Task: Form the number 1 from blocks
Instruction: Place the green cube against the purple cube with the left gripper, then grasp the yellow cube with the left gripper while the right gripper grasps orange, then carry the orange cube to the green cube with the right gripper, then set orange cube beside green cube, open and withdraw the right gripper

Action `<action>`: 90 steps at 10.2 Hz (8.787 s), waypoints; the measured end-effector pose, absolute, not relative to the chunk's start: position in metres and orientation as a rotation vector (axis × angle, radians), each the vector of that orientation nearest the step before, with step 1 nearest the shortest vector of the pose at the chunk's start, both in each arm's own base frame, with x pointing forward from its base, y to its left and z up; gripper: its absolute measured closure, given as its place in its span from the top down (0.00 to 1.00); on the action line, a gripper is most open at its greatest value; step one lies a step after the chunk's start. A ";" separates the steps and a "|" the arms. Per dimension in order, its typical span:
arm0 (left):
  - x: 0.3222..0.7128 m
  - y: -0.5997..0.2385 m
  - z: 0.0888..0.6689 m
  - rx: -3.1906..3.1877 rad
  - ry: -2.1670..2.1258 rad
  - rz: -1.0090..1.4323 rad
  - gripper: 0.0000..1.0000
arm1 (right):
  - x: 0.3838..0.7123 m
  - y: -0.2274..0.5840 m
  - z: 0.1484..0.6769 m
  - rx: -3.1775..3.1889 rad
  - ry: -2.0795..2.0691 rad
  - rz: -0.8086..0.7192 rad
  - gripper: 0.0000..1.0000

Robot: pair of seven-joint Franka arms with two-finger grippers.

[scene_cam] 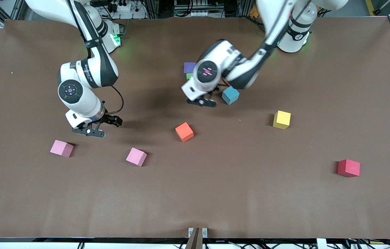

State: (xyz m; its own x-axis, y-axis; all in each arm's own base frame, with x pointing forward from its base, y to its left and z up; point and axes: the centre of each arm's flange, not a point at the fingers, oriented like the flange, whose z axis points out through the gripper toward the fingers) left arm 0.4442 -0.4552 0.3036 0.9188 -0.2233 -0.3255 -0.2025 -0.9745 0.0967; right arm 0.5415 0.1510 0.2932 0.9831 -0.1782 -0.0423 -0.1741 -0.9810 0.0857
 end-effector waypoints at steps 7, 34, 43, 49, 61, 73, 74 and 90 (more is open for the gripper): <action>0.568 -0.211 0.344 3.166 0.049 -0.573 1.00 | 0.597 0.268 0.309 2.965 -0.938 0.068 1.00; 0.532 -0.135 0.194 3.095 -0.385 -0.620 0.61 | 0.548 0.466 0.203 2.970 -1.205 -0.089 0.63; 0.584 -0.206 0.278 3.157 -0.031 -0.329 0.61 | 0.434 0.538 0.260 2.984 -0.418 -0.160 0.63; 0.579 -0.226 0.276 3.154 -0.008 -0.336 0.61 | 0.388 0.495 0.252 3.107 -0.085 -0.029 0.63; 0.575 -0.235 0.265 3.153 -0.028 -0.363 0.61 | 0.344 0.504 0.225 3.114 0.032 -0.003 0.63; 0.565 -0.263 0.269 3.155 -0.104 -0.350 0.61 | 0.324 0.514 0.222 3.106 -0.113 -0.006 0.73; 0.565 -0.264 0.269 3.155 -0.106 -0.351 0.61 | 0.324 0.514 0.222 3.106 -0.115 -0.006 0.86; 0.498 -0.408 0.275 3.080 -0.369 -0.357 0.59 | 0.550 0.267 0.328 3.135 -0.346 -0.016 1.00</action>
